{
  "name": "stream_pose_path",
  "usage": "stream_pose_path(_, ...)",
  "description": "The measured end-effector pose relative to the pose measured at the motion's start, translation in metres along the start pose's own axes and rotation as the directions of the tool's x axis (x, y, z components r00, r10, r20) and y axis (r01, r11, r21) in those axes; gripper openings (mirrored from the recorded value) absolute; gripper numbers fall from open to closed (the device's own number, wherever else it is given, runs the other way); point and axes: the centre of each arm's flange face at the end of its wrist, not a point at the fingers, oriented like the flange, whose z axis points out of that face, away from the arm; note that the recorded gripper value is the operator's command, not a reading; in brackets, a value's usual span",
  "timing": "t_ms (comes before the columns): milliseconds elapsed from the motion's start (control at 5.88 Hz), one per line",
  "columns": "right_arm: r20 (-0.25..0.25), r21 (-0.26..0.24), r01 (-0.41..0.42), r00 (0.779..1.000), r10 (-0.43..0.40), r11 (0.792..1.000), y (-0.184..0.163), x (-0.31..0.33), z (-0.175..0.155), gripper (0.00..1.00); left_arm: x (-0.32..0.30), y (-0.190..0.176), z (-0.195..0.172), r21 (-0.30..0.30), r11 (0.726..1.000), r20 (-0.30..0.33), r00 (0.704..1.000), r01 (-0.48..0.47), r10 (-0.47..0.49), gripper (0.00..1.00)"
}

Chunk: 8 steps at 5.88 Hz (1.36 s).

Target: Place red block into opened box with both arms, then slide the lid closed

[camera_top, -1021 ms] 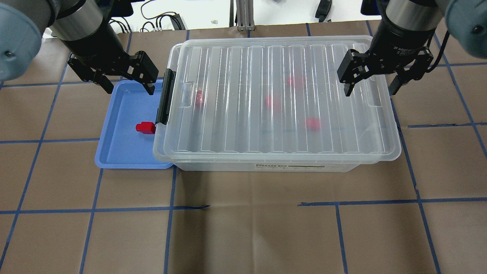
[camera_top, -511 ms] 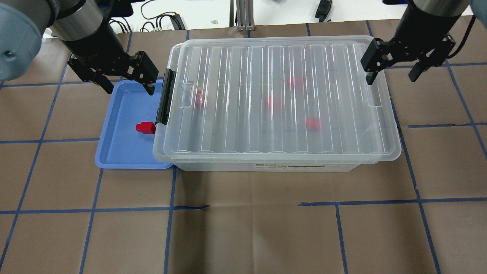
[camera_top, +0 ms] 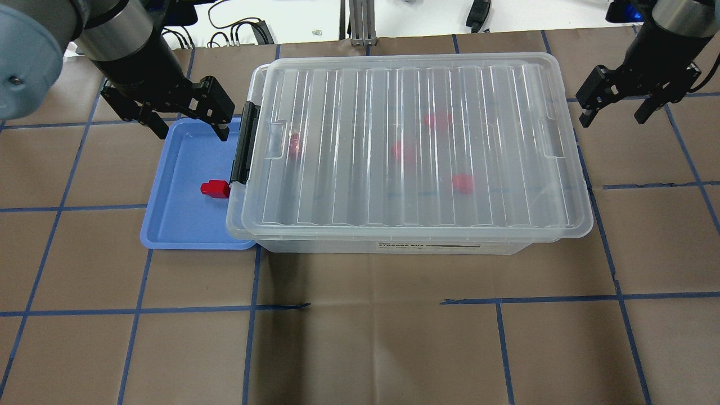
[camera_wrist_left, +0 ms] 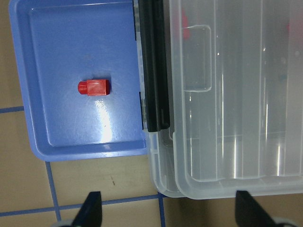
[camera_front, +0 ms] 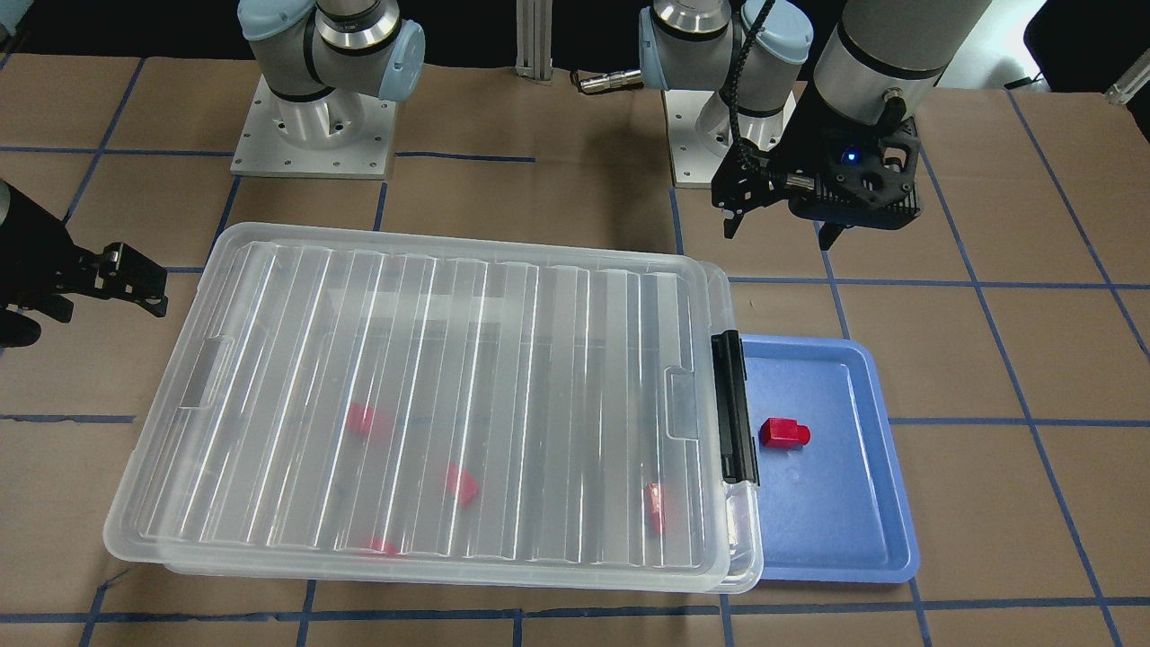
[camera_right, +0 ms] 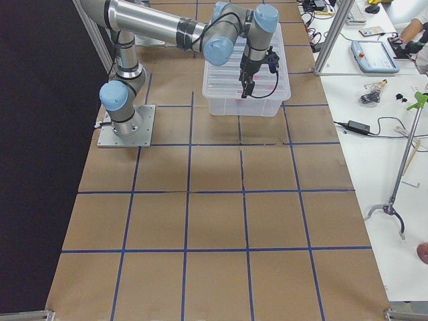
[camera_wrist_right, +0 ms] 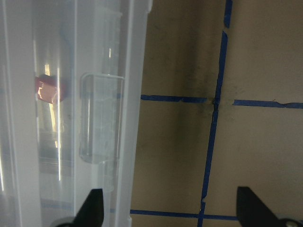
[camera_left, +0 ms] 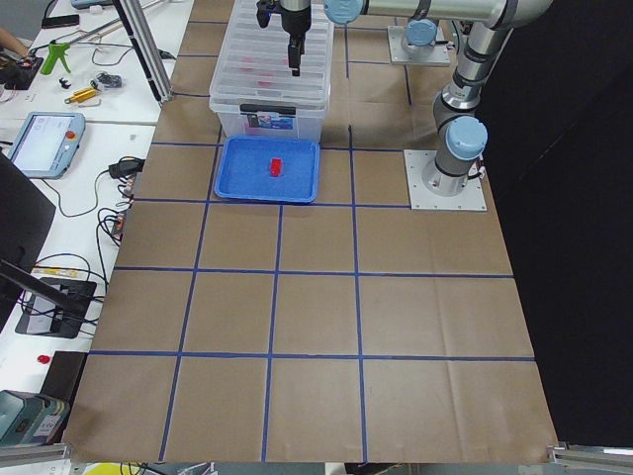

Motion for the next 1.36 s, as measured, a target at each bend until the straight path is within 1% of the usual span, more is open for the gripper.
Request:
stream_pose_path(170, 0.008, -0.008, -0.011, 1.0, 0.011, 1.0, 0.001, 0.007, 0.027, 1.0, 0.0, -0.001, 0.001, 0.0, 1.0, 0.0, 1.0, 0.0, 0.0, 0.98)
stream_pose_path(340, 0.017, -0.007, -0.018, 1.0, 0.018, 1.0, 0.004, 0.006, 0.044, 1.0, 0.0, -0.002, 0.002, -0.001, 1.0, 0.0, 1.0, 0.0, 0.0, 0.98)
stream_pose_path(511, 0.029, -0.003, -0.02, 0.999, 0.02, 1.0, 0.006, 0.003, 0.052, 1.0, -0.001, -0.004, 0.002, 0.004, 1.0, 0.0, 1.0, -0.001, 0.001, 0.98)
stream_pose_path(681, 0.041, -0.006, -0.02, 0.999, 0.02, 1.0, 0.007, 0.001, 0.057, 1.0, -0.002, -0.007, 0.003, 0.013, 1.0, 0.0, 1.0, -0.026, 0.026, 0.98)
stream_pose_path(851, 0.044, -0.012, -0.018, 0.999, 0.019, 1.0, 0.007, 0.0, 0.062, 1.0, -0.002, -0.01, 0.007, 0.019, 0.994, -0.015, 0.994, -0.108, 0.109, 0.98)
stream_pose_path(1021, 0.041, -0.017, -0.01, 0.999, 0.01, 1.0, 0.007, 0.002, 0.065, 1.0, -0.001, -0.01, 0.01, 0.03, 0.971, -0.042, 0.97, -0.239, 0.24, 0.98)
stream_pose_path(1191, 0.02, -0.023, 0.006, 1.0, -0.006, 1.0, 0.006, 0.007, 0.066, 1.0, -0.006, -0.012, 0.014, 0.047, 0.914, -0.055, 0.913, -0.402, 0.404, 0.98)
stream_pose_path(1362, -0.023, -0.024, 0.023, 0.999, -0.024, 0.999, 0.005, 0.013, 0.064, 1.0, -0.018, -0.014, 0.019, 0.056, 0.815, -0.052, 0.814, -0.576, 0.579, 0.98)
